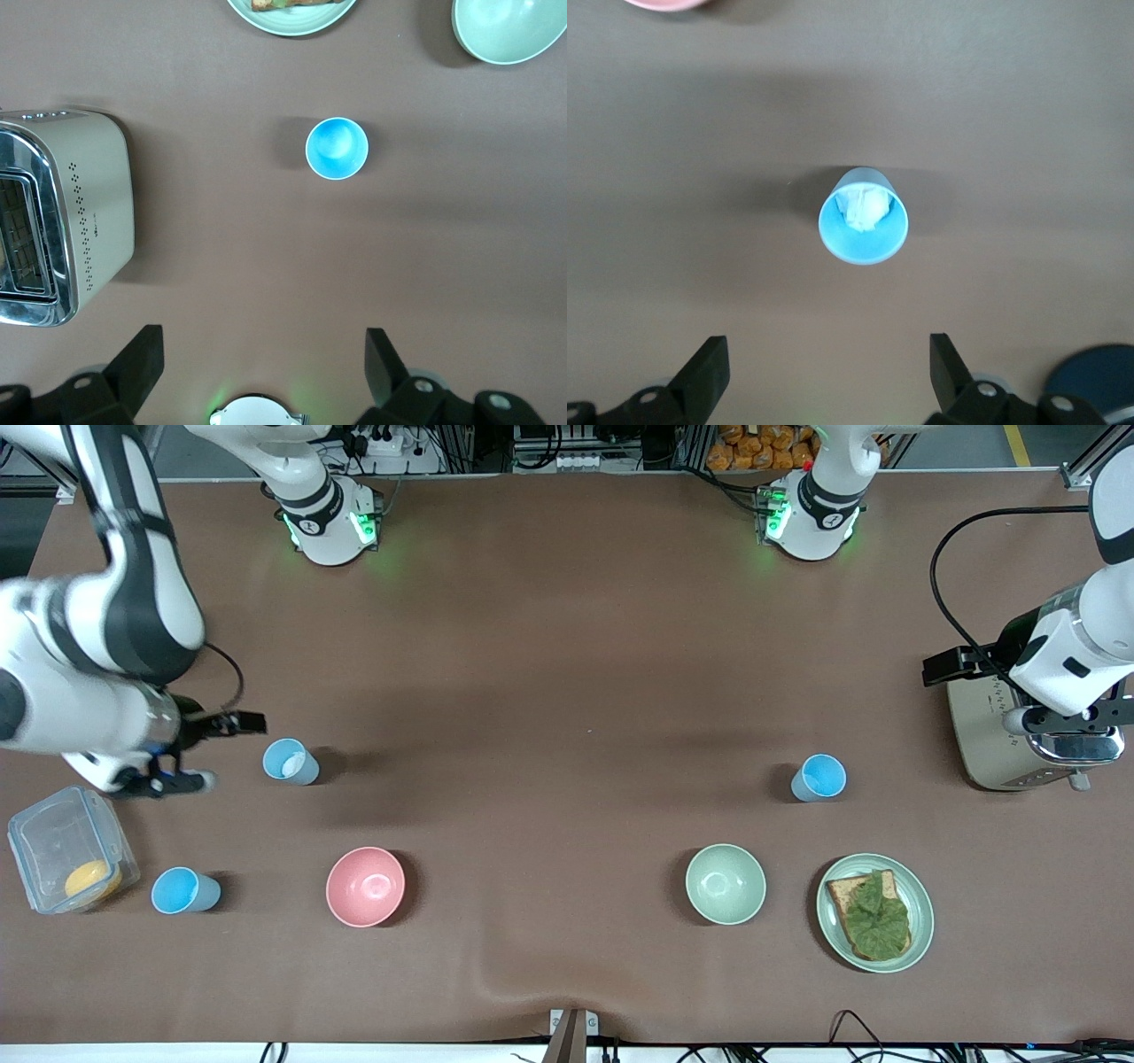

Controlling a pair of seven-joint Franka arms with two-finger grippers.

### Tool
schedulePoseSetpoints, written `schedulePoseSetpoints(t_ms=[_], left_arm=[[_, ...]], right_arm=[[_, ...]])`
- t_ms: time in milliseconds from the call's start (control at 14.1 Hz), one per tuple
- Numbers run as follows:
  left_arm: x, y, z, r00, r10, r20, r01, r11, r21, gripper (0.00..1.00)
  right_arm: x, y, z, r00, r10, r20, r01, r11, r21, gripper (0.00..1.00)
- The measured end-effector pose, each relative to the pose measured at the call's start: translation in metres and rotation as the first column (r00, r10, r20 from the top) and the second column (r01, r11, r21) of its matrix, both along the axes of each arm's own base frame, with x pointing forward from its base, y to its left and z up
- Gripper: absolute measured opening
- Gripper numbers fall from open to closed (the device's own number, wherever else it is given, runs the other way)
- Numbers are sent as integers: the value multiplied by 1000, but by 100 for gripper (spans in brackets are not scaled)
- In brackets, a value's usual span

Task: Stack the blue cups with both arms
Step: 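Move the right gripper down to a light-blue paper cup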

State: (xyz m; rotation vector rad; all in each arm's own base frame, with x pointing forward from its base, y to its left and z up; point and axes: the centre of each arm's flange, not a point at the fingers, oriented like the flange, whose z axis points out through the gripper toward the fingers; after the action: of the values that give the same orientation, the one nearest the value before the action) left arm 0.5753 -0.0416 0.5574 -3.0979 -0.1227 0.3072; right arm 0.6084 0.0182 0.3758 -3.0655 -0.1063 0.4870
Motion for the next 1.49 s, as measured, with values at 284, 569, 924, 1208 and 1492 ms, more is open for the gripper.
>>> schedulePoseSetpoints(t_ms=[284,569,924,1208,1492], left_arm=[[4,-3,-11,1000,-4,-20,4,1000,0,100],[12,-8,-36,998,-13,-60,13,1000,1,100],[19,-8,-51,997,-14,-75,14,1000,0,100],[24,-10,-63,997,-15,-81,15,1000,-1,100],[34,-13,-88,997,-19,-69,19,1000,-5,100]], right_arm=[[10,0,-92,997,-35,-75,38,998,42,100],[7,-7,-133,987,-81,-136,92,993,77,100],[1,-26,-166,971,-142,-193,165,980,107,70],[4,-26,-164,969,-151,-195,176,977,119,26],[5,-27,-159,969,-151,-198,176,977,118,8]])
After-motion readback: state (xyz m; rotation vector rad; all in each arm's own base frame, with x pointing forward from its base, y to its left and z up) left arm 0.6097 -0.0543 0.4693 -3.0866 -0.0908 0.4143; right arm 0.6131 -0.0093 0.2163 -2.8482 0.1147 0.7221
